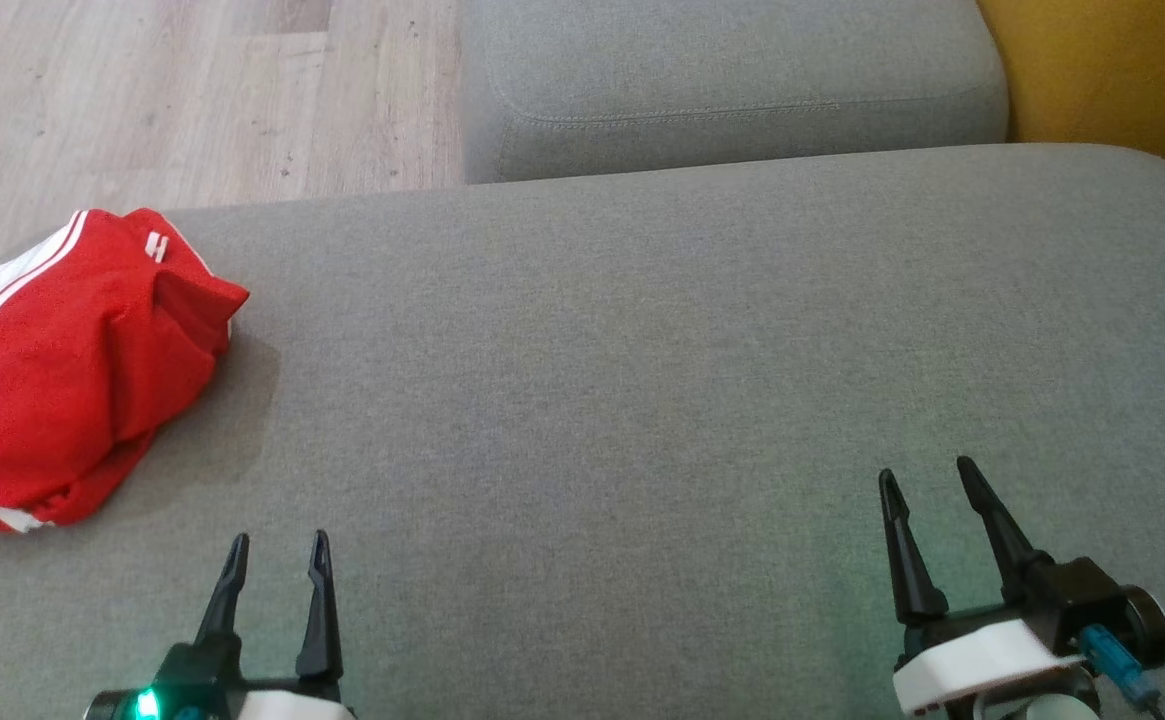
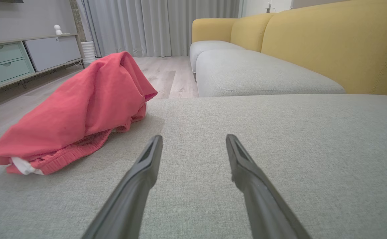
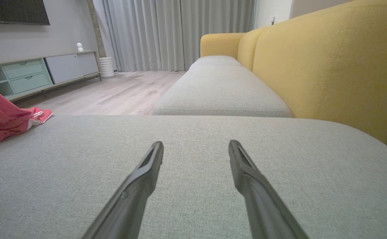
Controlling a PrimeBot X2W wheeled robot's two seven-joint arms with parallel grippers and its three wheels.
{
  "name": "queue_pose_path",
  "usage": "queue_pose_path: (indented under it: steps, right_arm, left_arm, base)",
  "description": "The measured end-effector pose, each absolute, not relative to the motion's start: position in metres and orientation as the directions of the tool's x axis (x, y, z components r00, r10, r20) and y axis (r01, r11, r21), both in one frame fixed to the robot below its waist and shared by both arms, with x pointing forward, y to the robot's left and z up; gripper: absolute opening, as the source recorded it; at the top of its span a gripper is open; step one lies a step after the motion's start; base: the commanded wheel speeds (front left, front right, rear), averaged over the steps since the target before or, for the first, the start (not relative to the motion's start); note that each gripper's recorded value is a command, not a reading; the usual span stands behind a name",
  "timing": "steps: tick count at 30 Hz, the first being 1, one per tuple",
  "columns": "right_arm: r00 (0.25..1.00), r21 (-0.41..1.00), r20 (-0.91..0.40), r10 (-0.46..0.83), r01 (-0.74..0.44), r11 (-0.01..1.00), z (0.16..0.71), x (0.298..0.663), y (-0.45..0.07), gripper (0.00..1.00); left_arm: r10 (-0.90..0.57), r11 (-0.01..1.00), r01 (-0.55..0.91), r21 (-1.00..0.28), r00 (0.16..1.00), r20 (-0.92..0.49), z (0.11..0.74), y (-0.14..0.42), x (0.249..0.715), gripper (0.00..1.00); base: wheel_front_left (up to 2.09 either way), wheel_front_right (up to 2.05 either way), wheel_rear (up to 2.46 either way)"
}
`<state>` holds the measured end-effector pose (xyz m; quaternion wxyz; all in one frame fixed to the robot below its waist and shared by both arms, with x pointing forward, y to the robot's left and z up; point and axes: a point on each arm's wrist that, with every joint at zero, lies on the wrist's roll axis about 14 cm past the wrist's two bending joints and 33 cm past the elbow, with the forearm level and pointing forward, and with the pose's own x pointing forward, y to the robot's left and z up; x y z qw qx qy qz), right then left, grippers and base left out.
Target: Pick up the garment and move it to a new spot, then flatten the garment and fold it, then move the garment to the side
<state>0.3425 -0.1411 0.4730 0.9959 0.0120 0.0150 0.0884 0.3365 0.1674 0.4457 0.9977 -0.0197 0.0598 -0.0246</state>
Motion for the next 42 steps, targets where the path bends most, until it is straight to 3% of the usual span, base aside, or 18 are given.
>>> queue_pose_path:
  steps: [21, 35, 42]
  right_arm:
    - [0.979, 0.043, -0.078, 0.187, -0.184, 0.982, 0.457, 0.339, -0.138, 1.00]
    - [0.895, 0.062, -0.098, 0.435, -0.431, 0.900, 0.451, 0.351, -0.055, 1.00]
    - [0.857, 0.070, -0.099, 0.505, -0.501, 0.863, 0.451, 0.352, -0.030, 1.00]
  left_arm:
    - [-0.026, 0.999, 0.020, -0.049, 0.991, -0.135, 0.441, 0.177, 0.331, 1.00]
    - [0.196, 0.977, -0.206, -0.059, 0.970, -0.142, 0.437, 0.237, 0.279, 1.00]
    - [0.270, 0.956, -0.285, -0.070, 0.948, -0.171, 0.428, 0.253, 0.254, 1.00]
  base:
    - [0.00, 0.00, 0.00]
    - [0.00, 0.00, 0.00]
    - [0.00, 0.00, 0.00]
